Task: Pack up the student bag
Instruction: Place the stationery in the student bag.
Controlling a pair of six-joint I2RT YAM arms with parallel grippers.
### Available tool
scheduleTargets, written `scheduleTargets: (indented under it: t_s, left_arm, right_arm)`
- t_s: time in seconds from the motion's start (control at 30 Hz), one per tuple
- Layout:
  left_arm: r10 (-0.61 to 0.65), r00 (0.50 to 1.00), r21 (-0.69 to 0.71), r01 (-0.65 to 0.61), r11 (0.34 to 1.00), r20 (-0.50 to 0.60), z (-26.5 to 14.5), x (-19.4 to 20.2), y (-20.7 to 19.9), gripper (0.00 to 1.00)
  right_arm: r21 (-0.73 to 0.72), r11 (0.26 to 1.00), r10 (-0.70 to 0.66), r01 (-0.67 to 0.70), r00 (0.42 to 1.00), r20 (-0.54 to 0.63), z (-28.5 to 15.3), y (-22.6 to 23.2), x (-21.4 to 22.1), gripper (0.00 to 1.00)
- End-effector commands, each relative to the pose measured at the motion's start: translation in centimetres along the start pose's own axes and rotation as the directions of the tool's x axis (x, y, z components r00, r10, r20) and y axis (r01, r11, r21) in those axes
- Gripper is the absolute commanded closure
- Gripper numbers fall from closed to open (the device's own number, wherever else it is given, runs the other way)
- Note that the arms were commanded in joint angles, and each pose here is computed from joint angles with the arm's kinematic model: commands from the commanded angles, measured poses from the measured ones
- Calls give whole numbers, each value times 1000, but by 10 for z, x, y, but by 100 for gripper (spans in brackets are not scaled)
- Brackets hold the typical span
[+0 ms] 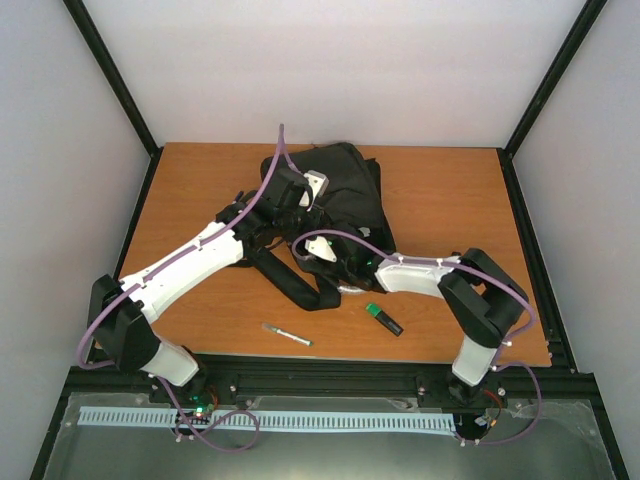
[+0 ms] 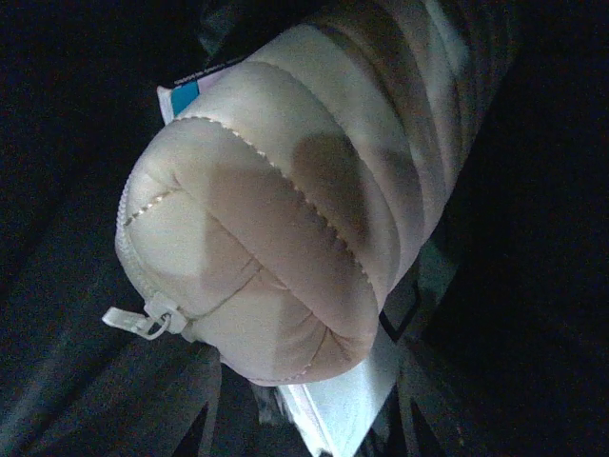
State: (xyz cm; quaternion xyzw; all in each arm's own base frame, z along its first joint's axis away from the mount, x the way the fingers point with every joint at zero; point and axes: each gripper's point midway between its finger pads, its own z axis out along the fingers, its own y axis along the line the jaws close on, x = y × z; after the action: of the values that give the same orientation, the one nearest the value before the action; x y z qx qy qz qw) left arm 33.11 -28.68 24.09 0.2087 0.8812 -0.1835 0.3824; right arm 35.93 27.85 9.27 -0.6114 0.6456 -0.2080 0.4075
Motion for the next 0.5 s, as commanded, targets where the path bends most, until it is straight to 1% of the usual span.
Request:
scheduleTargets:
  t_s: [0.0,0.17,0.33,0.4,0.47]
  left_arm:
    - [0,992,58,-7,998,125,-30,-36,-14,99]
    - [-5,994,73,-4,997,113,-27,-32,-16,99]
    - [-8,995,83,0,997,99,-23,-28,-17,99]
    - [-14,993,90,3,996,120,-21,-33,-19,99]
    - [-19,993,93,8,996,118,-19,-31,-19,99]
  right_arm:
    - [58,995,78,-80,996,42,13,-13,-21,48]
    - [66,995,77,-79,997,32,20,-7,-17,48]
    - [70,991,105,-111,991,81,10,-14,-25,49]
    - [64,991,108,-114,990,90,9,-14,-26,50]
    - [54,992,109,-114,990,88,9,-11,-25,50]
